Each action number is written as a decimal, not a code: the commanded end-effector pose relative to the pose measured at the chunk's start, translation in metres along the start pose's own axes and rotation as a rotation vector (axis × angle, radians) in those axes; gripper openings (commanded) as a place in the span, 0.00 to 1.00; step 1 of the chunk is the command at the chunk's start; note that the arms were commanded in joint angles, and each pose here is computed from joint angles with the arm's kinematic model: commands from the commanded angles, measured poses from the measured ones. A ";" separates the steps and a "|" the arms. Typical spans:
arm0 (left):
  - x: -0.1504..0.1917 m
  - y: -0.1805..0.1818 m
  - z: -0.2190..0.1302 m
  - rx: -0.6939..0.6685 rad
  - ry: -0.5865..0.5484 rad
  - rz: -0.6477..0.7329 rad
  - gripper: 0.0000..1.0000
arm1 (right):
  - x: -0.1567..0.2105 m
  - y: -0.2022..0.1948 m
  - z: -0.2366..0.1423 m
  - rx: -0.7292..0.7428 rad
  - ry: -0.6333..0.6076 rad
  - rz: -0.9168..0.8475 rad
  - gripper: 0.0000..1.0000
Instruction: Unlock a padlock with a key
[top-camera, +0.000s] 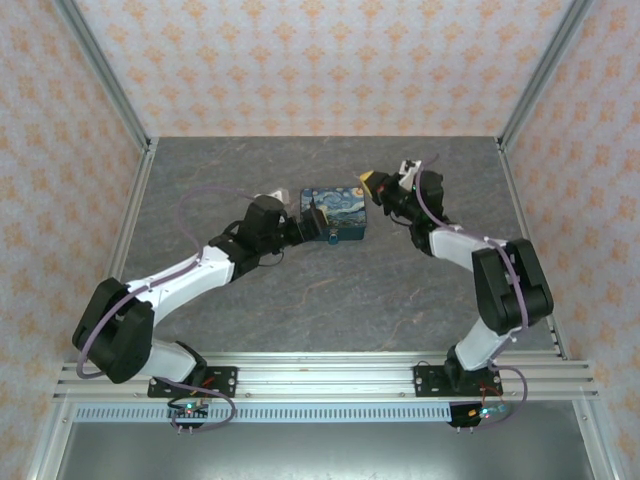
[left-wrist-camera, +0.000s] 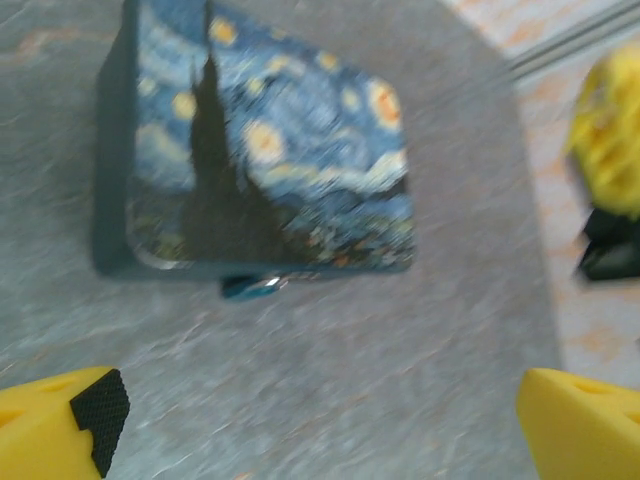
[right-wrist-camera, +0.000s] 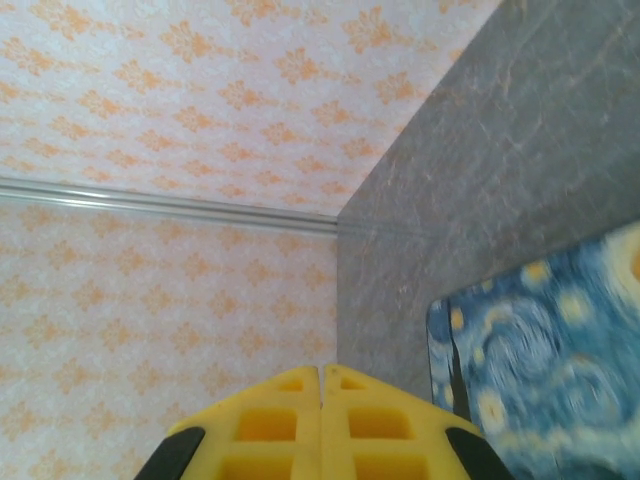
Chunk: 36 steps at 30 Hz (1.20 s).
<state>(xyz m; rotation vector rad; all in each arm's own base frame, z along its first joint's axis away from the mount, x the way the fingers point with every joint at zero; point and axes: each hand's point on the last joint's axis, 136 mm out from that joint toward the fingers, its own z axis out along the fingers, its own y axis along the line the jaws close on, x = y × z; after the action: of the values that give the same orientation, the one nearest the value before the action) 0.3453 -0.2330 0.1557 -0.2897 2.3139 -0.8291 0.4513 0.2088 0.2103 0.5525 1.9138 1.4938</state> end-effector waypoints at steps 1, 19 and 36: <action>0.022 0.034 0.003 -0.192 0.051 0.140 1.00 | -0.006 -0.022 0.022 0.077 0.041 0.008 0.00; 0.058 0.031 0.041 -0.121 0.146 0.238 0.95 | 0.002 -0.062 0.134 0.198 0.263 -0.018 0.00; 0.055 0.026 0.033 -0.082 0.111 0.200 0.94 | 0.082 -0.097 0.121 0.347 0.468 -0.097 0.00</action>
<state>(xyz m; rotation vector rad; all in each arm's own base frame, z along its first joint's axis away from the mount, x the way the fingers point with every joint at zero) 0.3248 -0.2512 0.0799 -0.0493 2.4807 -0.6455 0.5089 0.3283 0.1093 0.2222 2.4433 1.3560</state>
